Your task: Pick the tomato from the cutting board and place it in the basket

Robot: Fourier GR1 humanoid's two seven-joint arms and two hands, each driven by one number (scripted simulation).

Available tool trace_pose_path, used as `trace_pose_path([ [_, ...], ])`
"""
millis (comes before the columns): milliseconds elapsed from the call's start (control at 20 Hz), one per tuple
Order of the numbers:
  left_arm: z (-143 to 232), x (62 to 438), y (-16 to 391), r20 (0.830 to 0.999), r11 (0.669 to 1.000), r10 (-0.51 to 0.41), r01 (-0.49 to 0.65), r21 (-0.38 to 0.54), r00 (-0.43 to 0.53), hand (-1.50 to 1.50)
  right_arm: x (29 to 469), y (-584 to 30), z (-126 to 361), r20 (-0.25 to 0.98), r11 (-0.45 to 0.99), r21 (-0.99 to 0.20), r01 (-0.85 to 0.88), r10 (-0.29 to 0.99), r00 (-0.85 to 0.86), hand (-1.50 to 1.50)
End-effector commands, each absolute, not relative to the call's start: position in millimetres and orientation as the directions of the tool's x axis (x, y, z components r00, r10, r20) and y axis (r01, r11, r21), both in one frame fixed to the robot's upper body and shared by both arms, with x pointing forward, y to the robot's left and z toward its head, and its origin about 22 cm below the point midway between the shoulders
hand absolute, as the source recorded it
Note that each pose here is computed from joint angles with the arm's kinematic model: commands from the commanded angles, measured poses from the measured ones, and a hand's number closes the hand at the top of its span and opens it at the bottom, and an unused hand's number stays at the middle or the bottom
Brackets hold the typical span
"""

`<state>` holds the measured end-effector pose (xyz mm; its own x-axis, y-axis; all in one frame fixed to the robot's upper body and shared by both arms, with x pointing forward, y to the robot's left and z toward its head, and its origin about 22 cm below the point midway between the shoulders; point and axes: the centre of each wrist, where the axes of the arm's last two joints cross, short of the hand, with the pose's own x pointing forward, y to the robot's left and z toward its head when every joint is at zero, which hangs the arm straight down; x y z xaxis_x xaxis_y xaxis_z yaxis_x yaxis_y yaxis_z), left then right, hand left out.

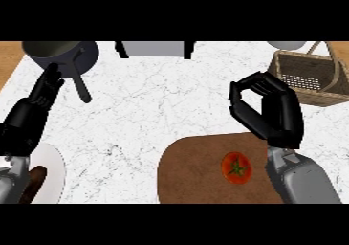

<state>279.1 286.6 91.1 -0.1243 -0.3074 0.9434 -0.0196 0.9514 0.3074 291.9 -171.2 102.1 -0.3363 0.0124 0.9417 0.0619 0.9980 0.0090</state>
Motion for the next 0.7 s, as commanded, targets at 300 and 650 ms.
trace_pose_path([
  [300, 82.9, 280.9, 291.6, 0.902, 0.913, -0.402, 0.007, 0.408, -0.158, 0.0, 277.9, -68.1, 62.7, 0.837, 0.91, -0.229, 0.344, 0.365, -0.408, -1.5],
  [650, 72.4, 275.5, 301.3, 0.904, 0.91, -0.414, -0.022, 0.414, -0.105, 0.0, 306.5, -130.6, 31.5, 0.691, 0.675, -0.679, 0.289, 0.721, -0.062, -1.5],
])
